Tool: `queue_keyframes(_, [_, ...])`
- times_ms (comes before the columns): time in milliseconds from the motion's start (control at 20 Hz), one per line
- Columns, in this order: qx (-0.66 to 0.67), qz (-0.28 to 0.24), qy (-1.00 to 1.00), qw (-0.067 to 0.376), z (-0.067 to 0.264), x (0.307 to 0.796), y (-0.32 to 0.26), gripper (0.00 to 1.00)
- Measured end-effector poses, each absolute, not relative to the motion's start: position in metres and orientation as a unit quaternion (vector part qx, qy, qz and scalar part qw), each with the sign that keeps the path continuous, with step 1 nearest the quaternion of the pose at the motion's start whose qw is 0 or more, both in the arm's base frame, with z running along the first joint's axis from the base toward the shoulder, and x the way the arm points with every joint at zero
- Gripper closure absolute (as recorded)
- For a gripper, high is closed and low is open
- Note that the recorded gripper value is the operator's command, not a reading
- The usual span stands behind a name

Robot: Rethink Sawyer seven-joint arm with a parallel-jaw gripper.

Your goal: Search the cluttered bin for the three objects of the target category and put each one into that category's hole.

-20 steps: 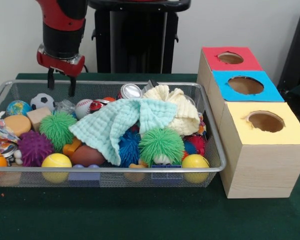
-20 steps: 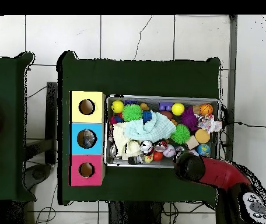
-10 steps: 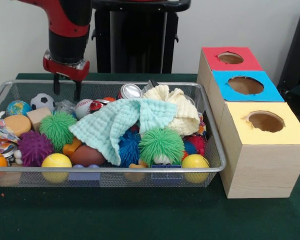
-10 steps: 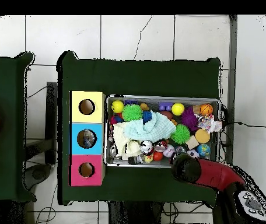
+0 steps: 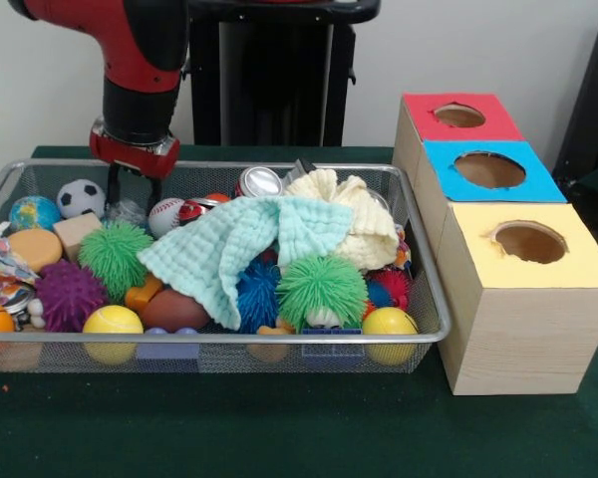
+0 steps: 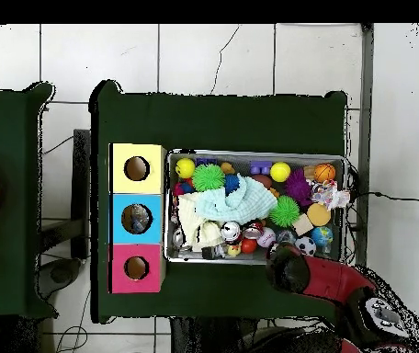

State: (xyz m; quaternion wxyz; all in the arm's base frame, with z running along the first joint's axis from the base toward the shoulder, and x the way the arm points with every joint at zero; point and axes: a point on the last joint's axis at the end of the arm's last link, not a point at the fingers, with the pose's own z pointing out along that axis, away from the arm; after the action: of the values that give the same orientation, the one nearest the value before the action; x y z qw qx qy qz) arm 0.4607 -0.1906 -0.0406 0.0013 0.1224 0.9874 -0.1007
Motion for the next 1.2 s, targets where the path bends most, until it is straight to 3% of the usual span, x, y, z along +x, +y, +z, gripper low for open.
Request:
queue_keyframes(500, [0.119, -0.105, 0.987, 0.010, -0.0437, 0.4600, -0.1912, 0.00])
queue_keyframes(550, [0.117, -0.107, 0.987, 0.013, -0.0444, 0.4600, -0.1915, 1.00])
queue_keyframes(1200, [0.117, -0.108, 0.987, 0.021, -0.0456, 0.4597, -0.1928, 1.00])
